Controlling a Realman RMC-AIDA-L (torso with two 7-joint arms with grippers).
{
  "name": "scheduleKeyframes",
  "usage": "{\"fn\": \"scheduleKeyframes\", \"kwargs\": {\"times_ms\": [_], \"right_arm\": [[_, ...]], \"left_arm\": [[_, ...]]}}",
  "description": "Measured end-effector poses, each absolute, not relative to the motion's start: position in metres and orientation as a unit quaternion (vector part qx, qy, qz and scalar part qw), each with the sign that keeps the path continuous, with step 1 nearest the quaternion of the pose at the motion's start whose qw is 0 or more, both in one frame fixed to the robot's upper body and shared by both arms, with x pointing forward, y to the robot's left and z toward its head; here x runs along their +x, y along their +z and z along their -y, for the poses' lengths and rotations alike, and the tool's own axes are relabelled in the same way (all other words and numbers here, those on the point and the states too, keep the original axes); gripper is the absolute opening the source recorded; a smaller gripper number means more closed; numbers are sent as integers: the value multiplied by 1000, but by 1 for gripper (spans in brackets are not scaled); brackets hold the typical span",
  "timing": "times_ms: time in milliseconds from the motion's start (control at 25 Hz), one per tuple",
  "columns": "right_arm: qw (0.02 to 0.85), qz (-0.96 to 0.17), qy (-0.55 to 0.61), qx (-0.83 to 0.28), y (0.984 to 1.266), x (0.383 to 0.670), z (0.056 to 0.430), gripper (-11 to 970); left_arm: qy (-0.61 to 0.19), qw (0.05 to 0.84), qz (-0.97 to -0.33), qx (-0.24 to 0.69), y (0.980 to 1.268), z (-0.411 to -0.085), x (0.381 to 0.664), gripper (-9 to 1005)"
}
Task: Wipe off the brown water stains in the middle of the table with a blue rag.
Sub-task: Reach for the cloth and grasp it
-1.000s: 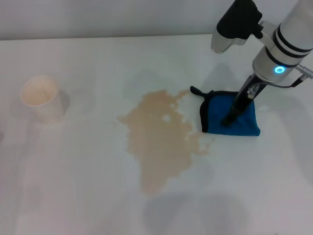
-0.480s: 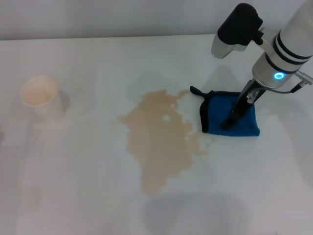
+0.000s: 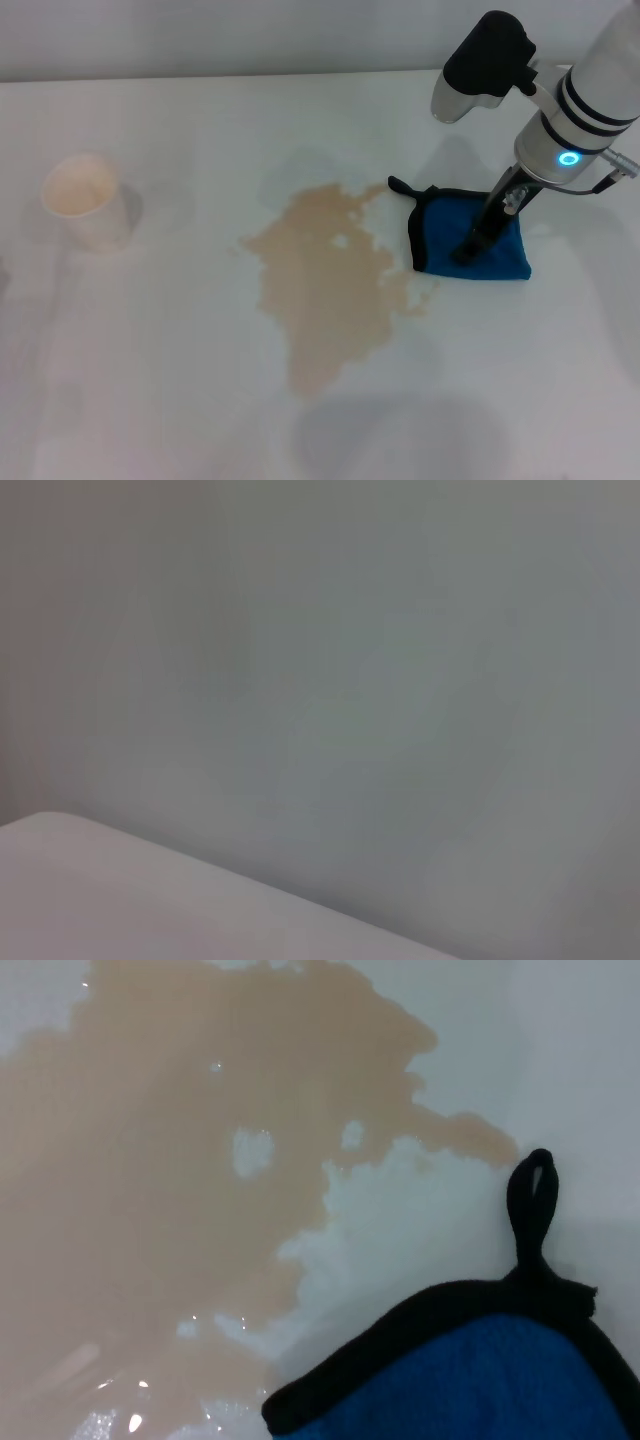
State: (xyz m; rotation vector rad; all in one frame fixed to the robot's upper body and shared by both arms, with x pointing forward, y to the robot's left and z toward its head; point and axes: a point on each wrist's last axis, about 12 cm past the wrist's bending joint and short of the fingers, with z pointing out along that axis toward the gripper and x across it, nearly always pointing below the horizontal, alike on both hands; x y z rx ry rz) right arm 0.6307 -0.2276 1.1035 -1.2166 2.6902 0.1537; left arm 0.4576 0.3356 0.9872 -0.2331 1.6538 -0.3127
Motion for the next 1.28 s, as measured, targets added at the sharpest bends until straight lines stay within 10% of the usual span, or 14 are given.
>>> {"fn": "scheduleKeyframes", "kwargs": {"times_ms": [1280], "right_arm": [[75,-908,53,-410,1104,627,231,254]], "left_arm": [[-139,658,-732,-107,986,-335,455,892]]}}
